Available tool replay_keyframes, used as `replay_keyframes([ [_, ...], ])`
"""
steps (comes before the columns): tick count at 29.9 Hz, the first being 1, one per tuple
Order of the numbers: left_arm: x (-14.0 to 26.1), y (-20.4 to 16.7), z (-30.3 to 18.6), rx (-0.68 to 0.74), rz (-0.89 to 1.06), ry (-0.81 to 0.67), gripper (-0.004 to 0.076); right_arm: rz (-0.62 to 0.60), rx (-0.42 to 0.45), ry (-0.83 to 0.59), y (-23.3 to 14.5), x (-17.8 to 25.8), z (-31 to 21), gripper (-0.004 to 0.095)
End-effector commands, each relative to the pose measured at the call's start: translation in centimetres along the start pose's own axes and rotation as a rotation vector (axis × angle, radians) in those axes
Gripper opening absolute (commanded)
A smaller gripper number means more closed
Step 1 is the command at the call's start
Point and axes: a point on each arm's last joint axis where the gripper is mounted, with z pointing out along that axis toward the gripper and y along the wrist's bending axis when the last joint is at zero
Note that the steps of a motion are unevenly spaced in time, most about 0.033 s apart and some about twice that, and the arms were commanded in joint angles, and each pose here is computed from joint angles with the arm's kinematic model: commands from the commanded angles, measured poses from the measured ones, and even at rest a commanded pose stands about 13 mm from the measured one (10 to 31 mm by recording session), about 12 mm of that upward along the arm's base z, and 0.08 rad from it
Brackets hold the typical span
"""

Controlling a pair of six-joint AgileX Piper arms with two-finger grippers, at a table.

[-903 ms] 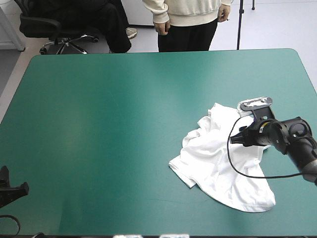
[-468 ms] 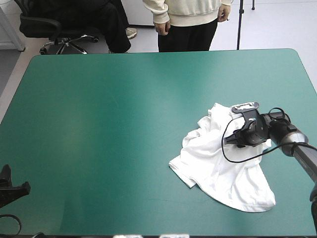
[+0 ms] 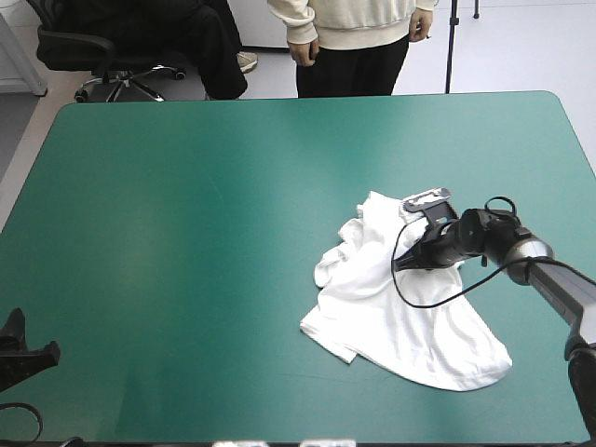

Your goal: Fold the cloth

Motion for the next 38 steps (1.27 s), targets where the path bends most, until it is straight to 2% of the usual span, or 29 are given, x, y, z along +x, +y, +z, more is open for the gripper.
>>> replay_keyframes([
  [1,-1.3,-0.2,-0.2,0.025,0.002,-0.090,0.0338,-0.052,-0.075,-0.072,3.0,-2.1,-0.9,-0.0015],
  [14,-1.0,-1.1,-0.2,0.120,-0.057,-0.052,0.0338,-0.328,-0.284,-0.178,16.0,-8.5,-0.9,-0.0015],
  [17,-0.8,-1.4,-0.3,0.153,-0.062,-0.025,0.0338,-0.347,-0.312,-0.176,17.8,-9.6,-0.5,-0.0015],
  [22,-0.4,-2.0,-0.4,0.227,-0.074,0.018,0.0338,-0.335,-0.325,-0.237,18.7,-11.9,-1.1,-0.0011],
  [24,-0.3,-2.3,-0.4,0.259,-0.057,0.034,0.0338,-0.341,-0.328,-0.249,18.8,-12.4,-1.6,0.0051],
  [26,-0.2,-2.7,-0.4,0.287,-0.046,0.049,0.0338,-0.345,-0.330,-0.256,18.9,-12.7,-2.0,0.0181],
  [28,-0.2,-3.2,-0.3,0.321,-0.008,0.073,0.0339,-0.352,-0.333,-0.254,18.9,-12.9,-2.5,0.0385],
  [31,-0.1,-4.1,0.2,0.368,0.037,0.123,0.0352,-0.354,-0.338,-0.252,18.8,-12.8,-3.5,0.0606],
  [32,-0.2,-4.4,0.5,0.374,0.043,0.143,0.0362,-0.361,-0.338,-0.249,18.8,-12.7,-3.9,0.0634],
  [34,-0.2,-5.1,1.1,0.390,0.043,0.192,0.0383,-0.378,-0.327,-0.247,18.5,-12.5,-5.1,0.0624],
  [38,-0.3,-6.8,2.3,0.443,0.037,0.279,0.0407,-0.411,-0.212,-0.240,17.0,-12.0,-8.2,0.0575],
])
